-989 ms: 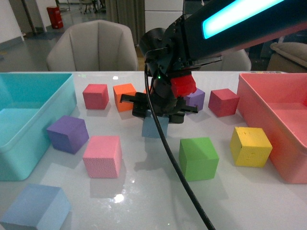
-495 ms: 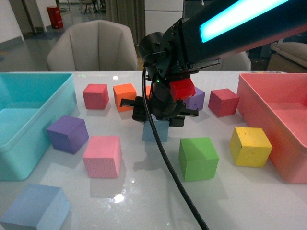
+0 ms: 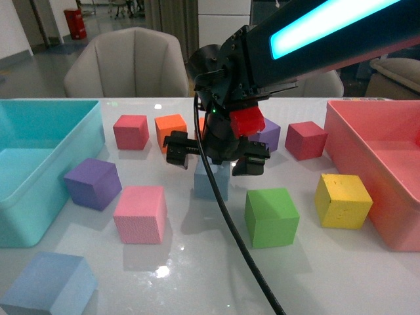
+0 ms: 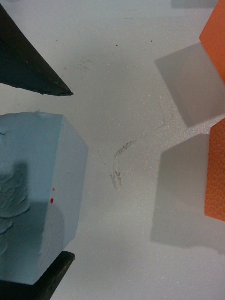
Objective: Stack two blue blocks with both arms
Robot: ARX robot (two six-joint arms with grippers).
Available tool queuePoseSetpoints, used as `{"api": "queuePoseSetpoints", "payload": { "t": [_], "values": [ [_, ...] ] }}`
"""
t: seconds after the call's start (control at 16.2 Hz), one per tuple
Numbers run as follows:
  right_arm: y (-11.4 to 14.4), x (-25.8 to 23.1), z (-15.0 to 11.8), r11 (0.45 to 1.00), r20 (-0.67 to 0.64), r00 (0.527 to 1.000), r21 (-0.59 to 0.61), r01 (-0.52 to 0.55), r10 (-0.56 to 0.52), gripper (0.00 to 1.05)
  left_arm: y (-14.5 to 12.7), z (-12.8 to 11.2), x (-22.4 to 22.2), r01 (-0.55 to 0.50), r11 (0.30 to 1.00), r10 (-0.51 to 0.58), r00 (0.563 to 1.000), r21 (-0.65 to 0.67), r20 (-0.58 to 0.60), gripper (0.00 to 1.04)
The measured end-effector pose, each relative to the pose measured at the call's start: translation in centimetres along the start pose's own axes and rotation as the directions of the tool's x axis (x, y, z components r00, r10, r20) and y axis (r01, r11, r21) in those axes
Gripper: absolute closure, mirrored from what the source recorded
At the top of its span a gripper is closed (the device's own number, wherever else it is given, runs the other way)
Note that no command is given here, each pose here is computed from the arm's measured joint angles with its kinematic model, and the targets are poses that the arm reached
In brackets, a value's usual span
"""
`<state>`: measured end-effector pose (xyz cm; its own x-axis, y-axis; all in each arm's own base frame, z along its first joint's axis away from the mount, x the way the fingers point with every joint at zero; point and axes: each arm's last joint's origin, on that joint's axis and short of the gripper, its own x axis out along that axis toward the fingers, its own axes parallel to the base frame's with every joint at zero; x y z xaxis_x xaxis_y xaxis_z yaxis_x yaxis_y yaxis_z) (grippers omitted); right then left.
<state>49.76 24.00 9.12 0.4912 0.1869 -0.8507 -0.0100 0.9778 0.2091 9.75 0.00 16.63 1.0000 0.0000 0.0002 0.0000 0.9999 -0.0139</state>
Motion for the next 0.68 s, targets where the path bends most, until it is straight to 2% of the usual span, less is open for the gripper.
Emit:
{"api": "queuePoseSetpoints", "payload": {
  "t": [0.31,0.49,0.62,0.68],
  "values": [
    [0.1,-1.5,0.2,1.0,0.043,0.999,-0.002,-0.012,0.012,0.06,0.0,0.0,0.0,0.0,1.0,0.0,1.0,0.0,0.0,0.07],
    [0.1,-7.0,1.2,0.997,0.157,0.985,0.013,-0.076,0.073,0.06,0.0,0.0,0.0,0.0,1.0,0.0,1.0,0.0,0.0,0.07],
    [-0.4,-11.4,1.4,0.991,0.273,0.955,0.03,-0.13,0.118,0.06,0.0,0.0,0.0,0.0,1.0,0.0,1.0,0.0,0.0,0.07],
    [-1.2,-13.5,1.1,0.991,0.349,0.931,0.039,-0.128,0.107,0.06,0.0,0.0,0.0,0.0,1.0,0.0,1.0,0.0,0.0,0.07]
  ]
}}
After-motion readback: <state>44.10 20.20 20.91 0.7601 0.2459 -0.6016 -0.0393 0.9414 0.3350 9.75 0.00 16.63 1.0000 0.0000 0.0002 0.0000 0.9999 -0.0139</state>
